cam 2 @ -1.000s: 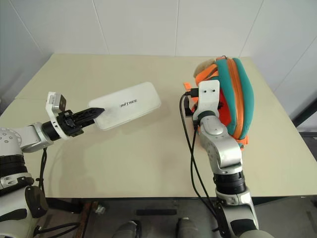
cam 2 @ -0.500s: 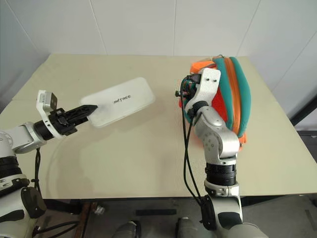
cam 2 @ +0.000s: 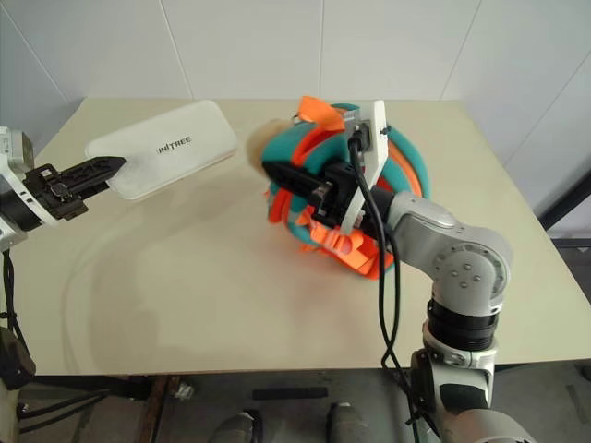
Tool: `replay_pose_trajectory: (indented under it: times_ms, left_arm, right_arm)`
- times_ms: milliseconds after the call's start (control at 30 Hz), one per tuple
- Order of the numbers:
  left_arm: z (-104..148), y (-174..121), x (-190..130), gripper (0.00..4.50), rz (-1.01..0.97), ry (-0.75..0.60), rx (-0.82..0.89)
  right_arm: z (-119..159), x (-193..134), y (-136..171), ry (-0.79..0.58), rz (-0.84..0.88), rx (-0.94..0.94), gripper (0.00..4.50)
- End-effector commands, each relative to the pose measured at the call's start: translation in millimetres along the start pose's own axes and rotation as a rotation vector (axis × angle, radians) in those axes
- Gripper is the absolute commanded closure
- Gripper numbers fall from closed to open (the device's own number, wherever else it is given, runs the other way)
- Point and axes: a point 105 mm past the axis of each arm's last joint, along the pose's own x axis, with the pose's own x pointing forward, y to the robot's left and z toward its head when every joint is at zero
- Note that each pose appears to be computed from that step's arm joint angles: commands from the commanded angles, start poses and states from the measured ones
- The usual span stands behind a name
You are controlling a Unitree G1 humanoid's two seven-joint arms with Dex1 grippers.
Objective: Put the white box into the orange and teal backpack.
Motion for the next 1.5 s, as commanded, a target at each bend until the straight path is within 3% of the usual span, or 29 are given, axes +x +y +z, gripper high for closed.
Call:
replay_pose_trajectory:
  times_ms: [33,333,533,733,933,1233,1500]
  left_arm:
    - [18.1,-14.1,-3.7,3.26,-0.045,-0.033,0.067]
    - [11.9,-13.2,2.2,3.26,-0.071,0.007,0.074]
    - [3.5,-21.3,-0.9,3.26,-0.135,0.054,0.194]
    - [2.1,-40.0,-12.2,3.26,-0.266,0.012,0.422]
    - [-7.2,-53.8,-29.9,3.26,-0.354,0.026,0.535]
    - [-8.3,-72.0,-50.9,3.26,-0.44,0.012,0.592]
    - [-36.7,-54.4,-35.9,3.26,-0.448,0.183,0.579]
  right_arm:
    - [9.4,-8.9,36.9,0.019,0.191,-0.061,4.5]
    - [-21.9,-40.8,48.2,0.241,0.312,-0.077,4.5]
    - [-42.8,-52.8,16.7,0.365,0.215,-0.199,4.5]
    - [-44.0,-59.3,-22.8,0.372,0.099,-0.283,4.5]
    - [-45.7,-57.4,-25.3,0.376,0.111,-0.289,4.5]
    - [-46.5,-59.3,-28.1,0.384,0.1,-0.269,4.5]
    - [-46.2,-56.0,-32.9,0.384,0.094,-0.259,4.5]
